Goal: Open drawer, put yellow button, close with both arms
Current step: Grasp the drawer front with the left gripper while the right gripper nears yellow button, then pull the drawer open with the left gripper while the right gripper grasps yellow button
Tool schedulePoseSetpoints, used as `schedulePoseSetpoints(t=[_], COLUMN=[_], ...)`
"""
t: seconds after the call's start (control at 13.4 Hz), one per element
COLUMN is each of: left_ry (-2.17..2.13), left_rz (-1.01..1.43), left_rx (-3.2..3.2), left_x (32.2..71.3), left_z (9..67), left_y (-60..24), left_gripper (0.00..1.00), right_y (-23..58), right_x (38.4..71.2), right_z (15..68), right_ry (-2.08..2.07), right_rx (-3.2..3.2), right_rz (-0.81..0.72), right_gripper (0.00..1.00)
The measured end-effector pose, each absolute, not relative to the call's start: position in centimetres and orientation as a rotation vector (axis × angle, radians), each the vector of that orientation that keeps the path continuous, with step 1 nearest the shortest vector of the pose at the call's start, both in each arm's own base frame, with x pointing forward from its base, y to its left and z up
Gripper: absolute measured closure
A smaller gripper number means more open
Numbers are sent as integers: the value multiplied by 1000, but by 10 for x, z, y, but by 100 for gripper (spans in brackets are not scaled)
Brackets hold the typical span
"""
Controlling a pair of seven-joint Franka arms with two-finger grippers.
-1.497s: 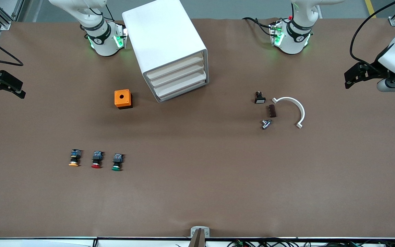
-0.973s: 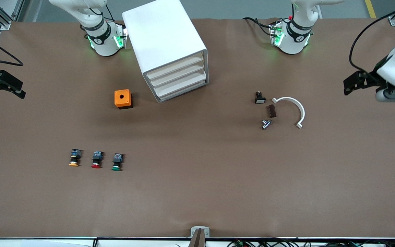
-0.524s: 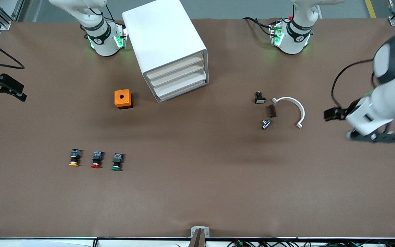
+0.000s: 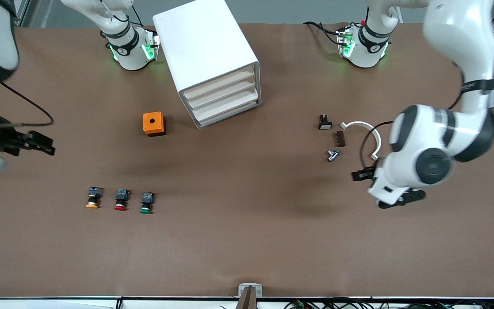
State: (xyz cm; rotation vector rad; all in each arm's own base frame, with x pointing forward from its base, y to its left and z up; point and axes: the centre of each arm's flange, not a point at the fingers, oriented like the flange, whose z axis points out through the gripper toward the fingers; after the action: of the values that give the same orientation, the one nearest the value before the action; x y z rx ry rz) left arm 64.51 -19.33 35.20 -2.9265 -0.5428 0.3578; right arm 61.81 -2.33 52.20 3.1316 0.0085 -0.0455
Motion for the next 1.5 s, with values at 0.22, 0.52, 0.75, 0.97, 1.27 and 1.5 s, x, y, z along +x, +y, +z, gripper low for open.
schedulePoseSetpoints(t=[0.22,0.52,0.75,0.97,1.27,1.5], left_ry=[-923,-1450,-1741,-1961,-2144,-2109], left_rz=[343,357,583,950,1158,1214], left_rx=[-2746,-2428,-2221,-1957,-1462,-1303], left_x=[621,582,559,550,542,525], left_z=[320,286,279,276,255,251], left_y=[-263,-338,-377,-399,-418,-435], left_gripper=[0,0,0,0,3,9], right_y=[-27,-39,-53,-60,-66,-66], right_x=[642,666,672,664,660,659], right_z=[448,337,276,236,204,191], right_ry=[-4,-44,-76,-94,-113,-114], right_rx=[3132,3129,3130,3130,3129,3129], right_rz=[-147,-232,-216,-233,-248,-263], right_gripper=[0,0,0,0,0,2])
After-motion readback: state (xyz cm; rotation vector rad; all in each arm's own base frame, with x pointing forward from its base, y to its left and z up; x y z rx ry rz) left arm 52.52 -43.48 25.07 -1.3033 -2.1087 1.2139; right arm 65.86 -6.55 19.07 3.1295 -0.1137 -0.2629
